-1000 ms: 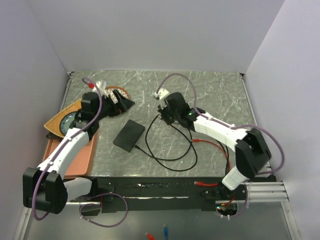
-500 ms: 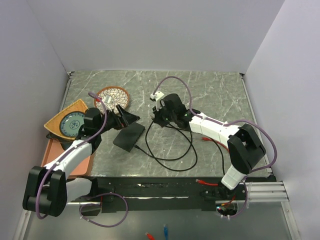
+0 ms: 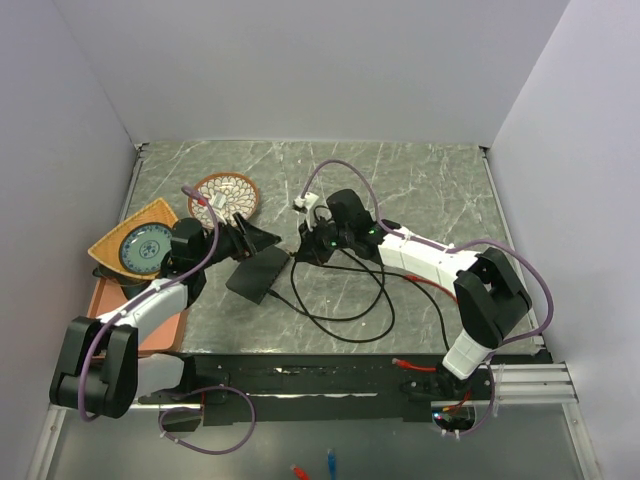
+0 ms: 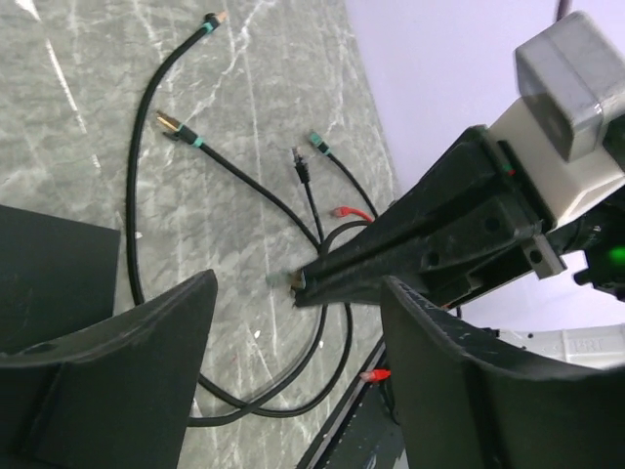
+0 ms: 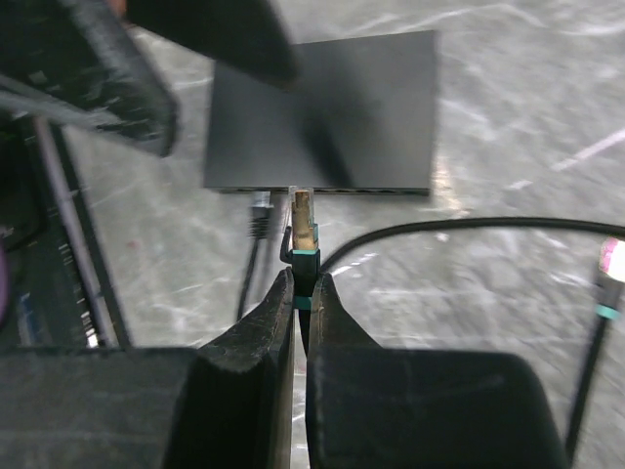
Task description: Insert the plug into the switch port
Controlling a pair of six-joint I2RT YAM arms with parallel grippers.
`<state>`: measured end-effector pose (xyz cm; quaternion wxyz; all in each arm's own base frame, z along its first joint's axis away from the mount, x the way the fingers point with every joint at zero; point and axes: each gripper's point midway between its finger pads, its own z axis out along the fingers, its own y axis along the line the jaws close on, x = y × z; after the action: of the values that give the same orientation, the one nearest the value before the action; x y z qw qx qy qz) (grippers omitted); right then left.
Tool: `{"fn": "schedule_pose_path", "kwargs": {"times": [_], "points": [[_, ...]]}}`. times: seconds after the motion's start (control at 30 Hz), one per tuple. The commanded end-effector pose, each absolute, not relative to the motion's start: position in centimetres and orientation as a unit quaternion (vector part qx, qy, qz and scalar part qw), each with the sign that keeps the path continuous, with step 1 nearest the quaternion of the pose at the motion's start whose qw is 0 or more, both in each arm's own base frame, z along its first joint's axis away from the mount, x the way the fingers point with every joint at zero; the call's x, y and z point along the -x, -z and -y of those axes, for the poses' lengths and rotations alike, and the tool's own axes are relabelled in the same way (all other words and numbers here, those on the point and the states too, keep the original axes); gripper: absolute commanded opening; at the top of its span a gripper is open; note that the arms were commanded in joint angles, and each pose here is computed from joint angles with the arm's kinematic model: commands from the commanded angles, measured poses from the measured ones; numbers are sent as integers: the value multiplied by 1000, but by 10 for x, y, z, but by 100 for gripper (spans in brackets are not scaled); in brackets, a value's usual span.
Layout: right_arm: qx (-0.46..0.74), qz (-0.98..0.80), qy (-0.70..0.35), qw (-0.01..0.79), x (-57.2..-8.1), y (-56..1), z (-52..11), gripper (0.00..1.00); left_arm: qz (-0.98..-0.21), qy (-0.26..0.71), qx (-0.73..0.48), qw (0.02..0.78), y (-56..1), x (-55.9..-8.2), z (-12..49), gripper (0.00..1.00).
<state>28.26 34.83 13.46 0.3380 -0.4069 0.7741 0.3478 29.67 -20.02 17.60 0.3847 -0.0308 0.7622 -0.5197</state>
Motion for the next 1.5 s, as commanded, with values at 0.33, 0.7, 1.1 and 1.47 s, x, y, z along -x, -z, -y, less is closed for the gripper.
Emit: {"fn": "schedule_pose_path", "kwargs": {"times": [0.33,0.7,1.1,1.47], "points": [[445,-699,-452,330,-256,-176,-360,0,-717,558,-36,416,-204,-278,213,67],[443,-673,-500,318,-249,-198,-355,0,-696,565,-99,433,-220,-259,238,61],[442,-655,-525,316,-242,-213,-348,0,-698,567,-99,426,-216,-258,244,36],[427,-670,-506,335,-253,-218,-344,8,-706,560,-90,424,-218,-260,247,1]]}}
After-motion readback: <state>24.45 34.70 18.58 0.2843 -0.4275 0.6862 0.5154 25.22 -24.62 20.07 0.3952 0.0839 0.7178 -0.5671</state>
